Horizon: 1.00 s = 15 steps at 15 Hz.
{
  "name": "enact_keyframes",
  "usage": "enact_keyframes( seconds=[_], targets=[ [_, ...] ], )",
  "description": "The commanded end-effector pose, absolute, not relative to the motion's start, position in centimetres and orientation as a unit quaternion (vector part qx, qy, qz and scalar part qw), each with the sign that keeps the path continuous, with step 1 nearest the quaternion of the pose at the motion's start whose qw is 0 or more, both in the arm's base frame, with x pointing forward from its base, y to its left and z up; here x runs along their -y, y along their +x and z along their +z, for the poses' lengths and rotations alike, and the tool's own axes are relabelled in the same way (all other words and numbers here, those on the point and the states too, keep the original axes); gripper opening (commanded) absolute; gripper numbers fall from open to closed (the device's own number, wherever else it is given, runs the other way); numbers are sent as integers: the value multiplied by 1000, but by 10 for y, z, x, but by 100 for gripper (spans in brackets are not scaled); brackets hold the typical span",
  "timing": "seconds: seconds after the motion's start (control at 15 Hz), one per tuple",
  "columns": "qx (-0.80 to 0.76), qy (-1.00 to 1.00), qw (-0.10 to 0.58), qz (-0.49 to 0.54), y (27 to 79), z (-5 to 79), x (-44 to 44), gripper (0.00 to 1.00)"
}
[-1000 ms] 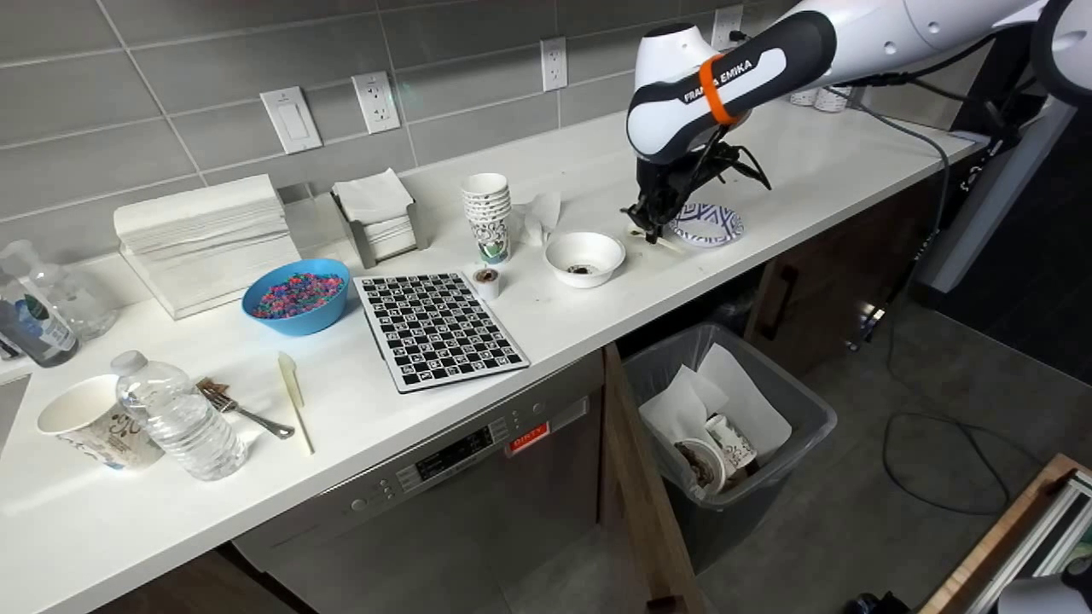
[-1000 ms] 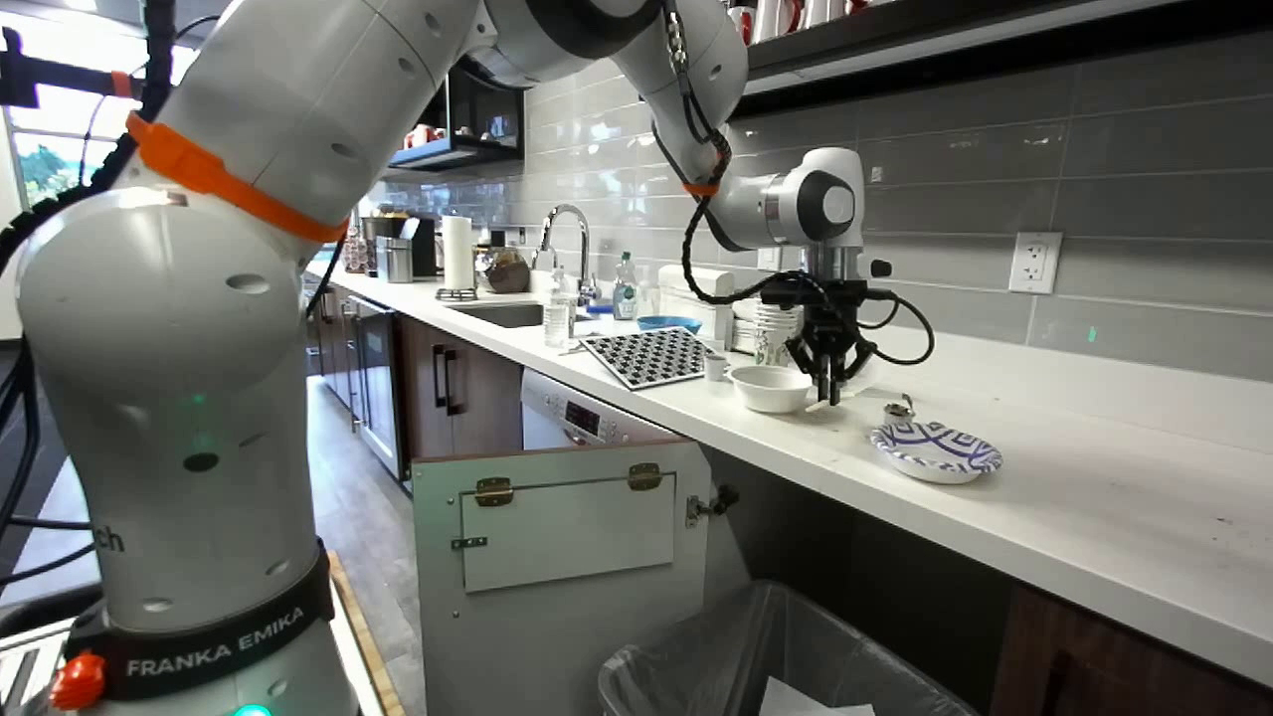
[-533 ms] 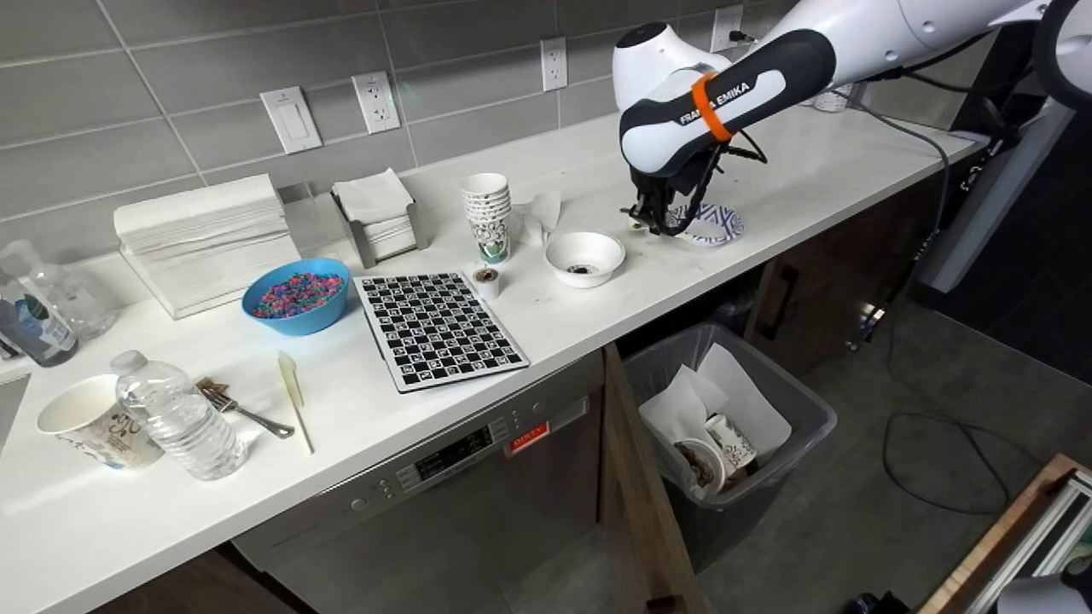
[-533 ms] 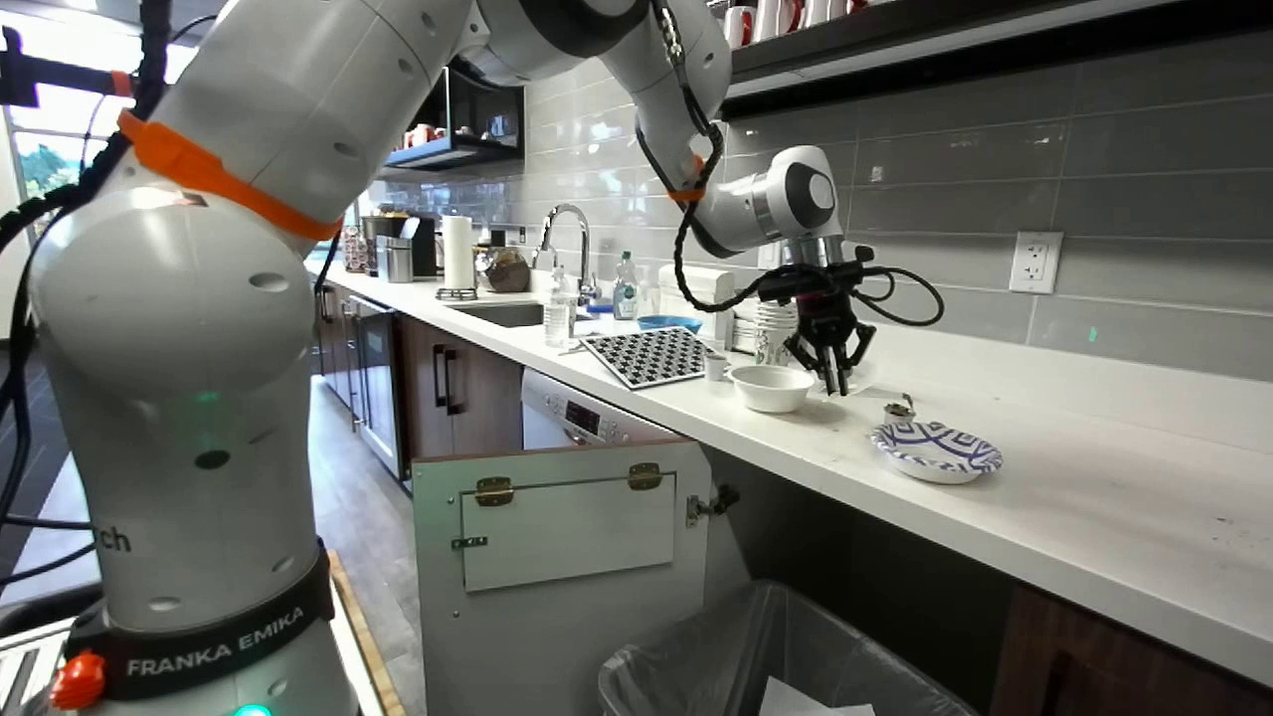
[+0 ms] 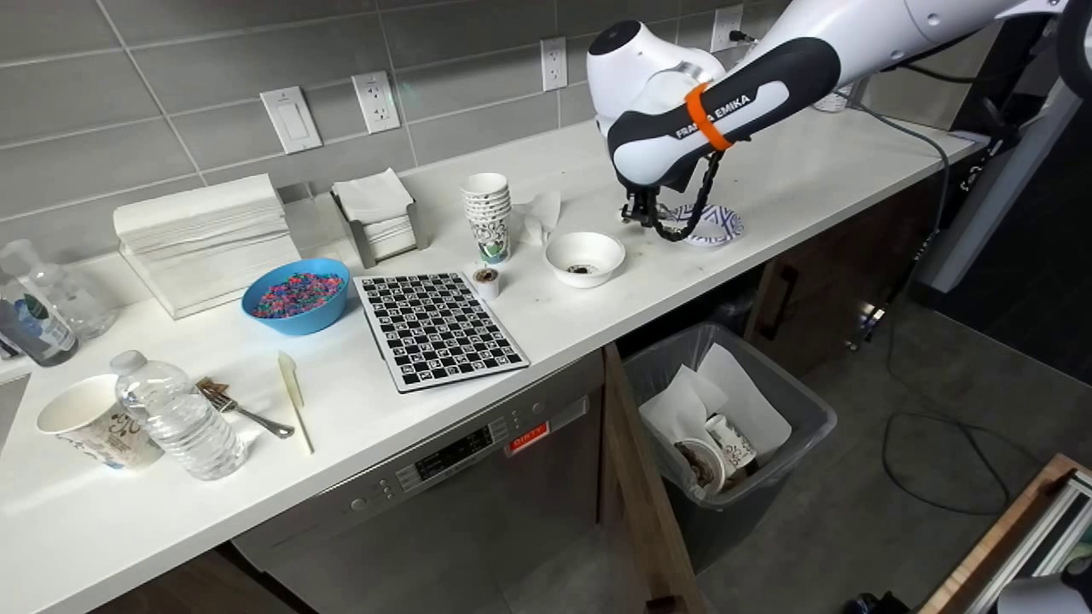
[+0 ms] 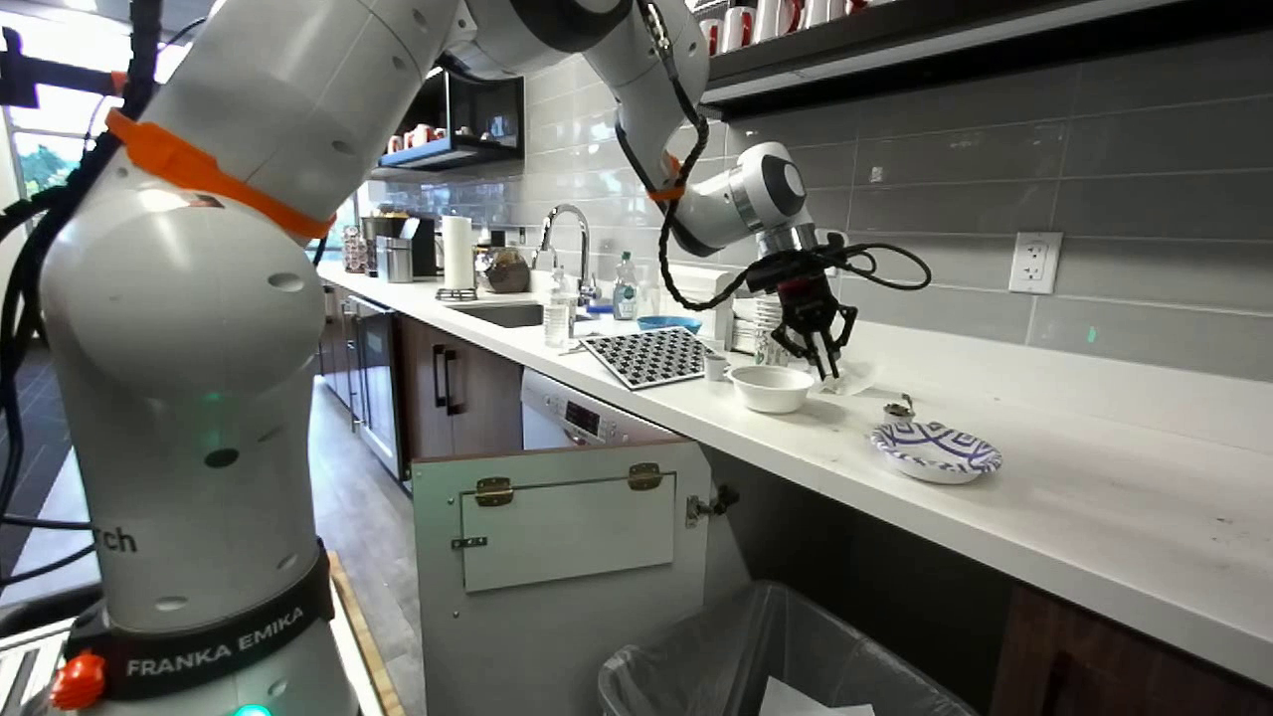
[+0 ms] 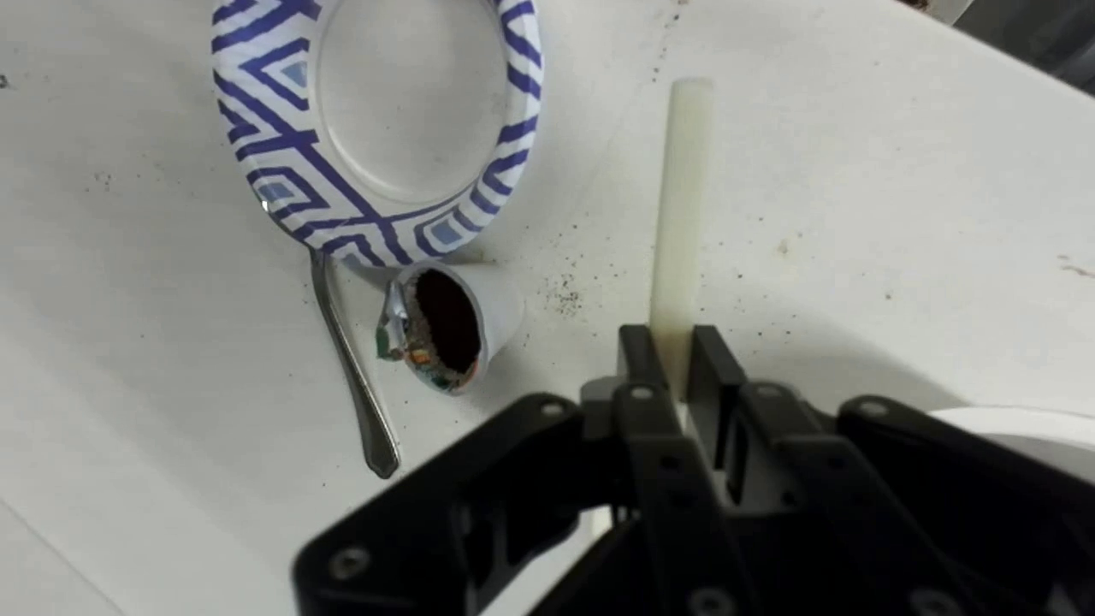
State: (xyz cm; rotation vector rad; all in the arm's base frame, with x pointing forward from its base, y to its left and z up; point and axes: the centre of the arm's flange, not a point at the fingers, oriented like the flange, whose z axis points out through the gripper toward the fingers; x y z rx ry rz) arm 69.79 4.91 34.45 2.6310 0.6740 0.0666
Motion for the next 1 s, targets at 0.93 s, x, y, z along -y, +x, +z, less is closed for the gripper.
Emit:
enact_keyframes(
  seconds=[0.93],
  targets=[
    [-450, 841, 298, 33, 680, 349, -90, 4]
  ],
)
